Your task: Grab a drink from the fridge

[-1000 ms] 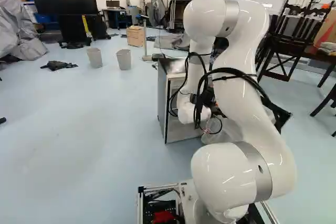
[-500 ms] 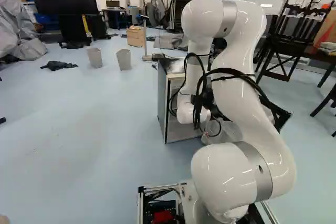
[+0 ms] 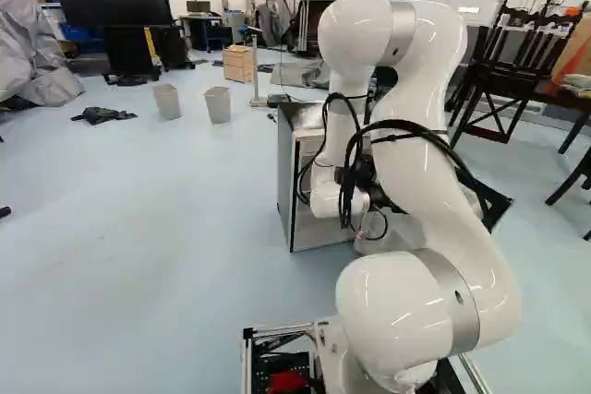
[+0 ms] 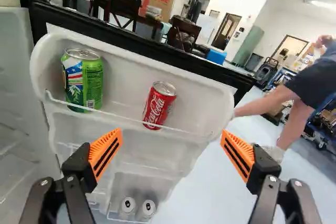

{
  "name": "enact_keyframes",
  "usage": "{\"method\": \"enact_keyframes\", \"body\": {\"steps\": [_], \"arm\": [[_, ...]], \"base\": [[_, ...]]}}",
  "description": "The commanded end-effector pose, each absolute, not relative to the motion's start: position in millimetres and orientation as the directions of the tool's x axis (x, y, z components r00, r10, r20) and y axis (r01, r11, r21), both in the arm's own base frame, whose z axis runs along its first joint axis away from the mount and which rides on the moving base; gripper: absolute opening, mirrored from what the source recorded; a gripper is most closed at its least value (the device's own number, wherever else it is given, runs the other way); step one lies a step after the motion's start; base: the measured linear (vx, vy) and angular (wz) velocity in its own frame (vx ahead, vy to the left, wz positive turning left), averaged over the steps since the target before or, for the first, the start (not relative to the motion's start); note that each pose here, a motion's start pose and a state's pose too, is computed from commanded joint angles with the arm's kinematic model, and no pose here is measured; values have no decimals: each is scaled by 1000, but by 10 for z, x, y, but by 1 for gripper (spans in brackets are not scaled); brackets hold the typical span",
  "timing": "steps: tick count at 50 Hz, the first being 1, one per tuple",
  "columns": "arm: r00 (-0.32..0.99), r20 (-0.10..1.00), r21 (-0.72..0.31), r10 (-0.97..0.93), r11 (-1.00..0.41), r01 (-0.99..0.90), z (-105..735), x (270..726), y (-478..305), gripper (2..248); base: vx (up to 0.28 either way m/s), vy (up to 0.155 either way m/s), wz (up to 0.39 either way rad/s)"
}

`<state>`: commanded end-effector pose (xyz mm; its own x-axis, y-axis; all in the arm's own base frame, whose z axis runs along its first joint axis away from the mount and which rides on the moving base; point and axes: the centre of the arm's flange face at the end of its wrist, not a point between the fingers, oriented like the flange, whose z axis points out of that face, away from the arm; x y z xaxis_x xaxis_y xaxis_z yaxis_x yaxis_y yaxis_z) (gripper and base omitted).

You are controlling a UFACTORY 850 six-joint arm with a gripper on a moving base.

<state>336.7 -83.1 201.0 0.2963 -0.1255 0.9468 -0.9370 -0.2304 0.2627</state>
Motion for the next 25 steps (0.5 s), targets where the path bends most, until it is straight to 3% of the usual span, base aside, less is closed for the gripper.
{"method": "enact_keyframes", "body": {"steps": [25], "arm": [[95,981,60,-171,-199,-978,2010,3367,-831,247]], "base": [[0,0,0]]}}
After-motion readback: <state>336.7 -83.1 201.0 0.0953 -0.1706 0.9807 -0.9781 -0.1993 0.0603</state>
